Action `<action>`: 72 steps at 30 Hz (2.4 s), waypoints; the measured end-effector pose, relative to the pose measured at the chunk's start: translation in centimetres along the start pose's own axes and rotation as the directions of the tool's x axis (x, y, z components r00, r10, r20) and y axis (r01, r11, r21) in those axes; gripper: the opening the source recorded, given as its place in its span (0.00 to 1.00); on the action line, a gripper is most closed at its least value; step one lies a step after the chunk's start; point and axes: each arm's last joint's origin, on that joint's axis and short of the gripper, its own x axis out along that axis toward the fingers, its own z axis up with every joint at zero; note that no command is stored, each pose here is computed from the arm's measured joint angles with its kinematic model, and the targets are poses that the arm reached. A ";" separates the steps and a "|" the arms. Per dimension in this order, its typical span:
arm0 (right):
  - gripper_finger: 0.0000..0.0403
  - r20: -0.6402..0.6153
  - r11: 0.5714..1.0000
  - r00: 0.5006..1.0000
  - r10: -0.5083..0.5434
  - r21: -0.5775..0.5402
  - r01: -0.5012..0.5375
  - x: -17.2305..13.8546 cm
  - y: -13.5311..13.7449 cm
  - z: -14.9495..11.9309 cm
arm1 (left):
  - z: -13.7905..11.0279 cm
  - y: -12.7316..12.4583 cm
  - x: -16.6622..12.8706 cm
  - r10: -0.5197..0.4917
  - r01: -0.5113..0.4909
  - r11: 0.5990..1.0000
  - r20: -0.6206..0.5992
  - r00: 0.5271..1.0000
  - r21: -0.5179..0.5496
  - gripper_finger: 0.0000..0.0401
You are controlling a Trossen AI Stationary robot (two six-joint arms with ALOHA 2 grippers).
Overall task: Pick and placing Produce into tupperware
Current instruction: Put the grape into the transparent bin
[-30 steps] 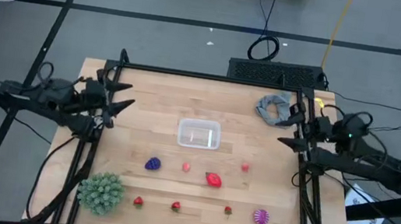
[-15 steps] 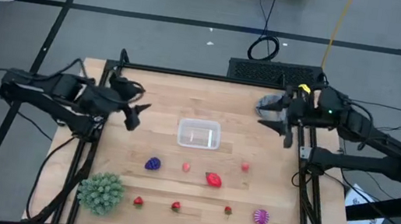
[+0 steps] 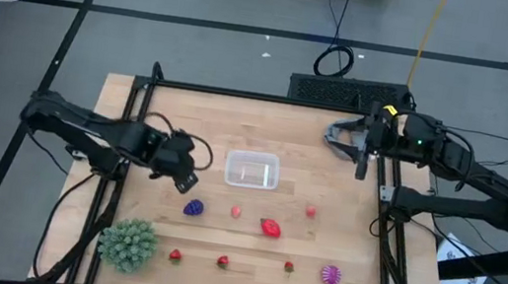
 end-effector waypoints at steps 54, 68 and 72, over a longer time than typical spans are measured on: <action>0.48 -0.011 0.997 1.000 0.007 0.072 -0.006 -0.2 0.1 -0.1 | -5.8 -5.5 0.4 -0.051 0.059 0.997 0.142 0.989 -0.050 0.63; 0.48 -0.059 0.997 0.998 0.019 0.077 -0.014 -0.2 0.2 -0.6 | -7.2 -7.0 1.7 -0.040 0.041 0.999 0.095 0.995 -0.012 0.63; 0.48 -0.063 0.997 0.998 0.020 0.077 -0.015 -0.2 0.2 -0.6 | -7.5 -7.8 2.6 -0.046 0.043 0.998 0.051 0.998 0.044 0.69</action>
